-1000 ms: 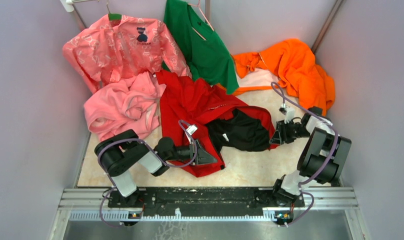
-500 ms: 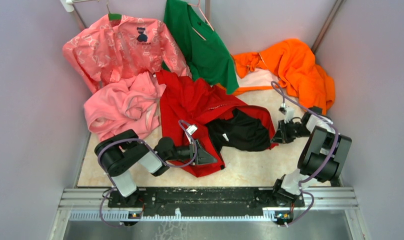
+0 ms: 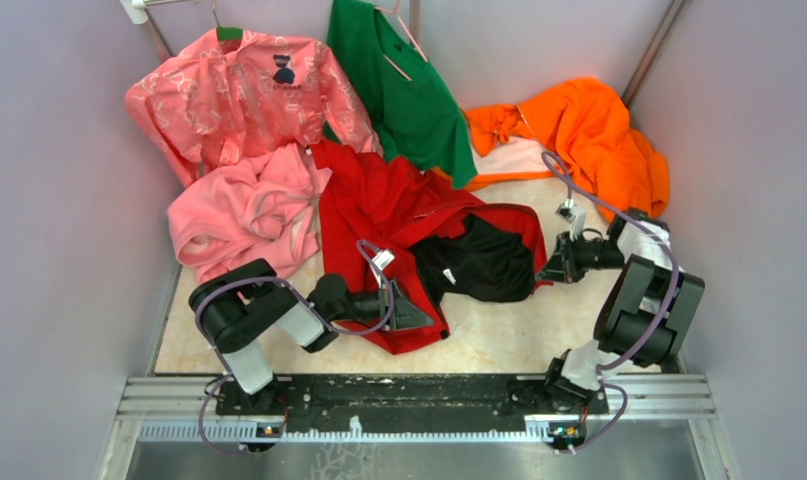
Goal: Zip up the jacket
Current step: Pick up the jacket from the center of the board.
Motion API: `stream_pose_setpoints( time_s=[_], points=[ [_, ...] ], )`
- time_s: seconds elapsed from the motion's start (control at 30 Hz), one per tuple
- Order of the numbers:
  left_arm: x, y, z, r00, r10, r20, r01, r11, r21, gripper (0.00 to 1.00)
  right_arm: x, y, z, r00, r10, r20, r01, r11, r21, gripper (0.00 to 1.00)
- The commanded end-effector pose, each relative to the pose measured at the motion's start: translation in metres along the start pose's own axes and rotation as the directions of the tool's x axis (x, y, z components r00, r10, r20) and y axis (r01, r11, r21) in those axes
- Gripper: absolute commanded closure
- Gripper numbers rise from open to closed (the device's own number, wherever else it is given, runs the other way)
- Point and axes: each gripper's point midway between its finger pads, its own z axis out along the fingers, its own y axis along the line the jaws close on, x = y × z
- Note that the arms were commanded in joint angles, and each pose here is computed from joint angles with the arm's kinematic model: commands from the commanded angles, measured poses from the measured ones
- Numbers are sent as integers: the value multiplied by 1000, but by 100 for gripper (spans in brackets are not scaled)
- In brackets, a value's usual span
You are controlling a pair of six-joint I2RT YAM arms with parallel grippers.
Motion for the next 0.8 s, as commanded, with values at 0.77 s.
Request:
stream_pose_setpoints(
  time_s=[0.77],
  points=[
    [-86,-39,37,906,400,138,-413,906,88,100,-73,160,-5,891,-361,276,446,811,-378,100]
  ],
)
